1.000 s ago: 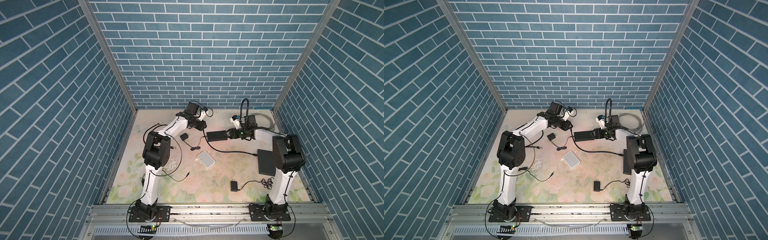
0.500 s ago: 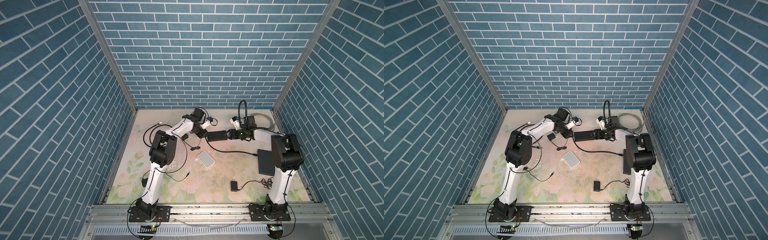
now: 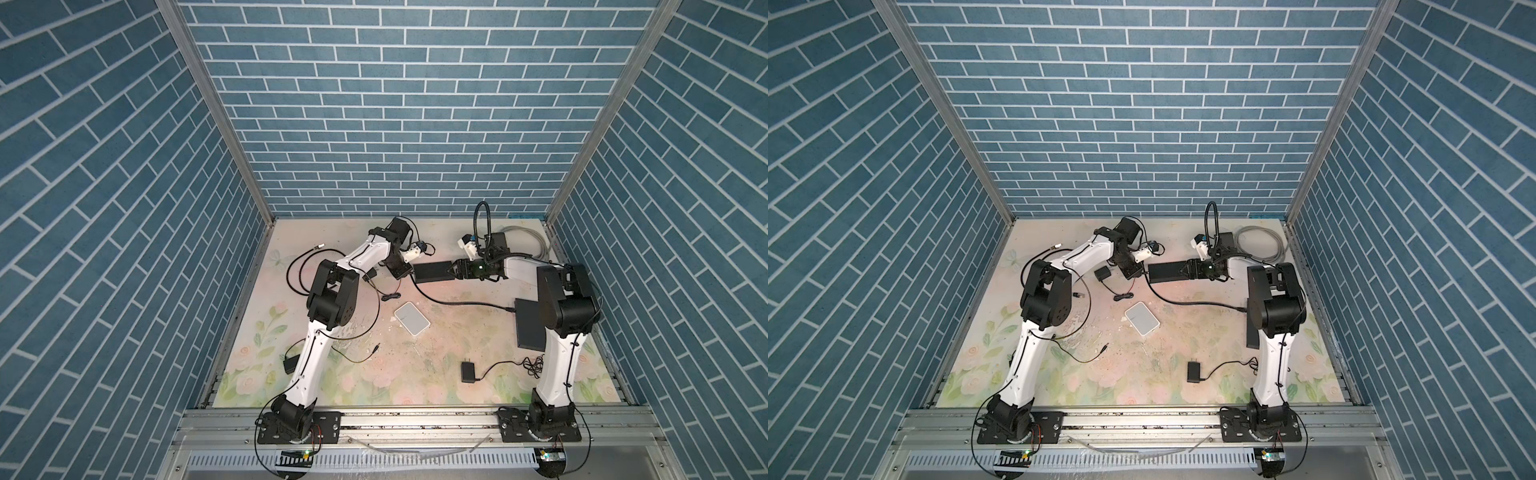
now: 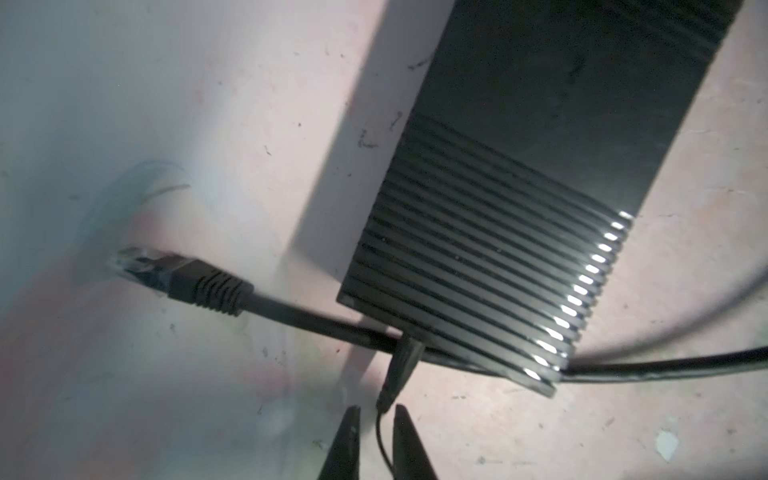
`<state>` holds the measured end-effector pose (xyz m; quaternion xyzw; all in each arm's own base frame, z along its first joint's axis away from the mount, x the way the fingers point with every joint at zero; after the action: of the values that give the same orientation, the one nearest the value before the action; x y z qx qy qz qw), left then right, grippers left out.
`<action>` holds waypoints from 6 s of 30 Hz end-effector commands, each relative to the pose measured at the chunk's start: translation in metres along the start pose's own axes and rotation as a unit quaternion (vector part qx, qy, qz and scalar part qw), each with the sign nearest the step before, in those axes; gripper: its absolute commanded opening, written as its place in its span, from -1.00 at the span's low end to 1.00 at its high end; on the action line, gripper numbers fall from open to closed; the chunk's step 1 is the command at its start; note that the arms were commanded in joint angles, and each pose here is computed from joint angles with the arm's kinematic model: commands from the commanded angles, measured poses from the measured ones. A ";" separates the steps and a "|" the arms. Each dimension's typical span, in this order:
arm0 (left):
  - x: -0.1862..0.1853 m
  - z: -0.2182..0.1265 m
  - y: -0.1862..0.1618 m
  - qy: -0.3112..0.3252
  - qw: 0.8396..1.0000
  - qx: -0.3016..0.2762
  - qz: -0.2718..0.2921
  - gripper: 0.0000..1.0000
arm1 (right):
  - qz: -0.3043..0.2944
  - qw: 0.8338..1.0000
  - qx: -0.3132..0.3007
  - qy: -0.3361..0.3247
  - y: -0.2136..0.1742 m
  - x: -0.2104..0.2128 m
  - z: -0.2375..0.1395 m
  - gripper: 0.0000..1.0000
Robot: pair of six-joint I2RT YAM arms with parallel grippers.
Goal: Insert the plug into the switch port
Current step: 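Lower the black adapter with the right gripper while the left gripper draws back, then move the right gripper over the grey ethernet cable's clear plug, then grasp the grey ethernet cable just behind its plug with the right gripper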
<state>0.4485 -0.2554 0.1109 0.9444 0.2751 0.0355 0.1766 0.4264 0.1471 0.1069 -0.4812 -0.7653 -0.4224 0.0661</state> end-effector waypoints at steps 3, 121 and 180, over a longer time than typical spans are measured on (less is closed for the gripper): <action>-0.003 0.007 0.002 -0.017 0.999 0.018 0.026 -0.65 | -0.019 1.000 0.011 0.014 0.008 0.000 0.006 0.24; -0.058 -0.096 0.063 -0.036 0.972 -0.205 -0.108 -0.28 | -0.197 0.968 0.138 -0.073 0.006 -0.024 -0.065 -0.62; -0.067 -0.095 0.074 -0.037 0.973 -0.194 -0.120 -0.31 | -0.194 0.949 0.226 -0.100 -0.003 -0.064 -0.062 -0.67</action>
<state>0.4153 -0.3174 0.2070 0.8704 0.3545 0.0359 0.3397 0.4597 0.0506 0.1088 -0.3416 -0.9215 -0.1840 -0.0177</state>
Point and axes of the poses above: each gripper's point midway between its finger pads, its own z axis out along the fingers, its own x axis along the line the jaws close on, y = z × x, the point moved 9 cm from there along -z, back along the fingers, and after that the axes turned 3 degrees about -z, right-handed, at the moved point
